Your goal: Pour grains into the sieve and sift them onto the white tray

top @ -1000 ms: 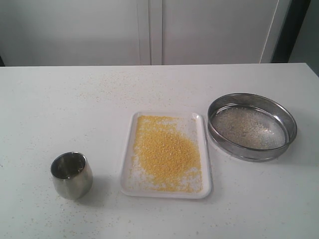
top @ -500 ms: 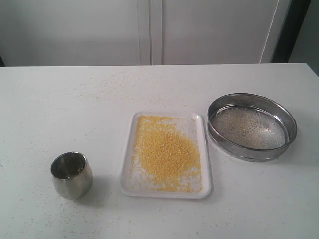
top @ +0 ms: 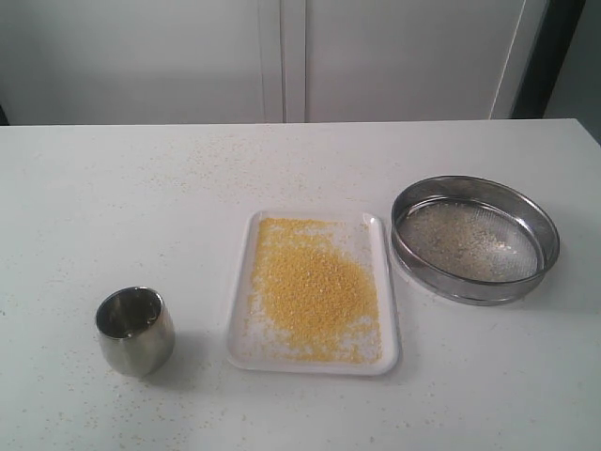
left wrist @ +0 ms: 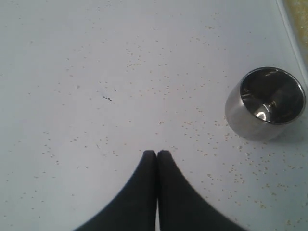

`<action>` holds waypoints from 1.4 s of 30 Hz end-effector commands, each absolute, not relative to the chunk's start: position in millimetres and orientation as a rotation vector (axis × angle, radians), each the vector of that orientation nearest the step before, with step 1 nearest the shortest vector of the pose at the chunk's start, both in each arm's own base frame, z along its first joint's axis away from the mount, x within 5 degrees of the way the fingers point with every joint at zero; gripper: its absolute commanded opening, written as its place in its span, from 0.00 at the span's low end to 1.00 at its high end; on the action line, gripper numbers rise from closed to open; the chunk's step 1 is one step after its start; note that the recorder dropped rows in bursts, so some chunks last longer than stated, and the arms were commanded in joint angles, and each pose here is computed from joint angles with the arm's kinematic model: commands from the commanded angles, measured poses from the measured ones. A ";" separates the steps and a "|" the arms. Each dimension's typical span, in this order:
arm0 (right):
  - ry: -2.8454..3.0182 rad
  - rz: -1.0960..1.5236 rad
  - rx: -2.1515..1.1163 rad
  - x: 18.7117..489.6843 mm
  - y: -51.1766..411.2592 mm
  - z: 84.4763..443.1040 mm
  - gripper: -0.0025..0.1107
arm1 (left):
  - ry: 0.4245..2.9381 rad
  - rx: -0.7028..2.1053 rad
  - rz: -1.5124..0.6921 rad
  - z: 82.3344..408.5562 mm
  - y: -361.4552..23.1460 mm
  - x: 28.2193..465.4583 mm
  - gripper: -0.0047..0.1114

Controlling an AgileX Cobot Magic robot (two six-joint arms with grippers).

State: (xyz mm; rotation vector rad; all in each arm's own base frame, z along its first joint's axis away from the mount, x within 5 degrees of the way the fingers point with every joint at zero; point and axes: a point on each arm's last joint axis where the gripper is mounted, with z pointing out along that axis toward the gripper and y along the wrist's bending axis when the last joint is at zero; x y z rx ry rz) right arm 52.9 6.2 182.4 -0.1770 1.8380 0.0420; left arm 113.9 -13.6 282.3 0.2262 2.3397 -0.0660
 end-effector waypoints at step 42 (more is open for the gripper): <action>1.824 0.042 -0.180 53.0 6.3 181.7 0.02 | 1.991 0.108 0.045 204.5 -3.6 43.3 0.04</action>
